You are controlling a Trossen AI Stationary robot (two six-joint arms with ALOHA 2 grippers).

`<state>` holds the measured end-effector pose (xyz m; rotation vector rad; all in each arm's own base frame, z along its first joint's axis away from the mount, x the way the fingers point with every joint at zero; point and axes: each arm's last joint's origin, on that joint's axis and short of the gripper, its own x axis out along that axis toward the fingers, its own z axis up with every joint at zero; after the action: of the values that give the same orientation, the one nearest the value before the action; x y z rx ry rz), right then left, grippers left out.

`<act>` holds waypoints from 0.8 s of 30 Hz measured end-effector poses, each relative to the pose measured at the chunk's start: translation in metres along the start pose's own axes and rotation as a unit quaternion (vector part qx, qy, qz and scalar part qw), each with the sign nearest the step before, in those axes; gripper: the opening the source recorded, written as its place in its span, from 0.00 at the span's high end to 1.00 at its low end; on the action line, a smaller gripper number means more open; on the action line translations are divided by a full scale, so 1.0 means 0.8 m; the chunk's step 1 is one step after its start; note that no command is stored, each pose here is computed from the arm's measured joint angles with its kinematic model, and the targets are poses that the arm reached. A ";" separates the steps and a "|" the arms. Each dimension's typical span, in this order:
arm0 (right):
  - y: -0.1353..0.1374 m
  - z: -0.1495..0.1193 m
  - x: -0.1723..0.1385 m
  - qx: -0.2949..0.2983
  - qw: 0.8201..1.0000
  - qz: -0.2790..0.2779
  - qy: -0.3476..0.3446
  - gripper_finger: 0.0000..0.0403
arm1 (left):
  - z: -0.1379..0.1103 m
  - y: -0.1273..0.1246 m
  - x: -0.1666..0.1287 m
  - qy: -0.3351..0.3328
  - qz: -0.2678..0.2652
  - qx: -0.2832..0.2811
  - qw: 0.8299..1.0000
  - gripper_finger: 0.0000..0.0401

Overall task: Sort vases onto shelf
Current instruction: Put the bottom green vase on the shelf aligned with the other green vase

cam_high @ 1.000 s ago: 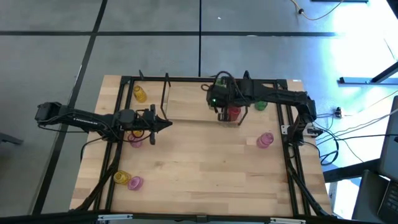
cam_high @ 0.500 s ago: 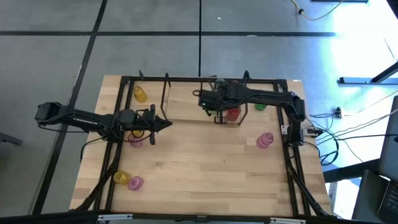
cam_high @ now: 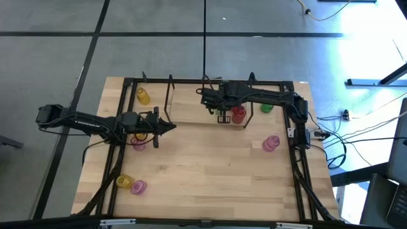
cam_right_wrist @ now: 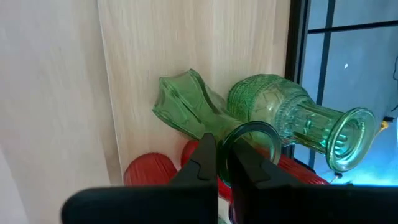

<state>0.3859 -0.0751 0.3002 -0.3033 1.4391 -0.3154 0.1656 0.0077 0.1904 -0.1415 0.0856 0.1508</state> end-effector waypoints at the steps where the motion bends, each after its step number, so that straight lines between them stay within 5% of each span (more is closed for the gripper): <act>1: 0.000 0.000 0.000 0.000 1.000 0.000 0.000 0.99 | 0.000 0.000 0.000 0.000 0.000 0.000 1.000 1.00; 24: -0.002 0.004 0.018 0.000 1.000 -0.010 0.022 0.99 | 0.000 0.000 0.000 0.000 0.000 0.000 1.000 1.00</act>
<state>0.3905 -0.0822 0.2881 -0.3125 1.4791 -0.3411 0.1656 0.0077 0.1903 -0.1418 0.0861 0.1504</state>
